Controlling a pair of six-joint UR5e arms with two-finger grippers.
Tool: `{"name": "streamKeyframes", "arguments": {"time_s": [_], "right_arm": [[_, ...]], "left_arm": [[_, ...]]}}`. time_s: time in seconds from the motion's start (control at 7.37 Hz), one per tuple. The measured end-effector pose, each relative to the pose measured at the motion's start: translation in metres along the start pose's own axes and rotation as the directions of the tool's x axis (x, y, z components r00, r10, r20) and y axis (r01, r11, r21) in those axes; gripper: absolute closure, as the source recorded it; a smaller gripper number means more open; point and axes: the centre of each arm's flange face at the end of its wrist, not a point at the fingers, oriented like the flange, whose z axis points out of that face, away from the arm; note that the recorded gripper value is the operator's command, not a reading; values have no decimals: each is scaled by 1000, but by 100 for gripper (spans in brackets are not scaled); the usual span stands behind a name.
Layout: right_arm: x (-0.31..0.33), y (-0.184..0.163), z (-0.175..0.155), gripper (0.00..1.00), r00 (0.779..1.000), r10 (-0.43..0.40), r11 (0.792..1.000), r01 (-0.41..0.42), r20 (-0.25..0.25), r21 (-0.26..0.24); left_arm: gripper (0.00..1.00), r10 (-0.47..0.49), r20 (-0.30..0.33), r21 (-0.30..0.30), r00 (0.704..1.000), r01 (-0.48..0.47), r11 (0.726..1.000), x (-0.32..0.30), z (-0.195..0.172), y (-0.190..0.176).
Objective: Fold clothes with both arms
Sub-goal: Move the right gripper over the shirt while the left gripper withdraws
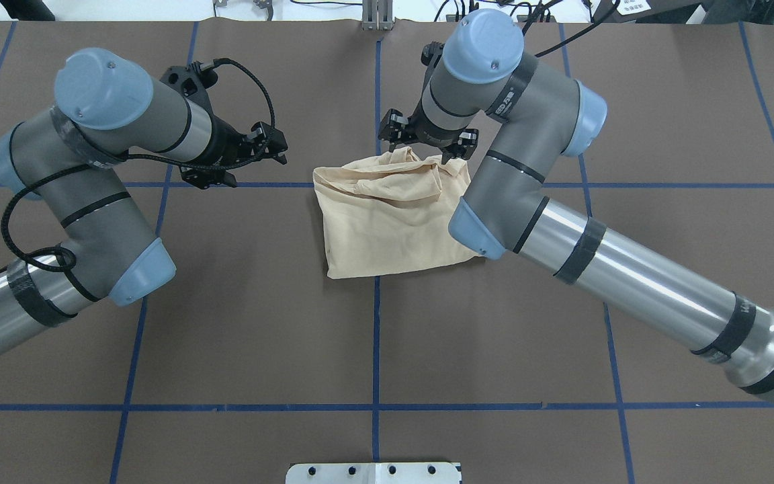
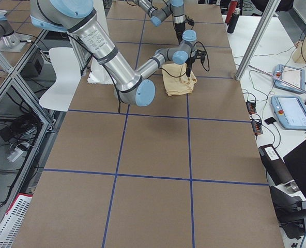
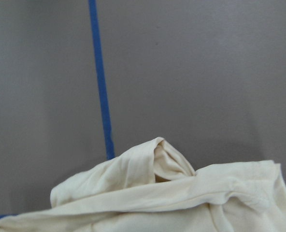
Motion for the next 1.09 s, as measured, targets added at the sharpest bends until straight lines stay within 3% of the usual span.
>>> {"name": "streamKeyframes", "arguments": {"time_s": [0.14,0.41,0.68,1.09], "right_arm": [[-15,25,14,0,993,-117,993,117,-26,22],[-43,74,39,0,950,-296,953,300,-98,31],[-60,95,50,0,920,-365,929,371,-142,15],[-70,92,61,0,906,-385,919,394,-177,17]], "left_arm": [[1,14,37,7,999,-14,1000,-10,-6,-6],[1,20,81,14,996,-21,1000,-32,-4,-13],[1,23,90,14,996,-24,1000,-37,-3,-15],[1,19,89,16,996,-21,1000,-37,-5,-16]]}}
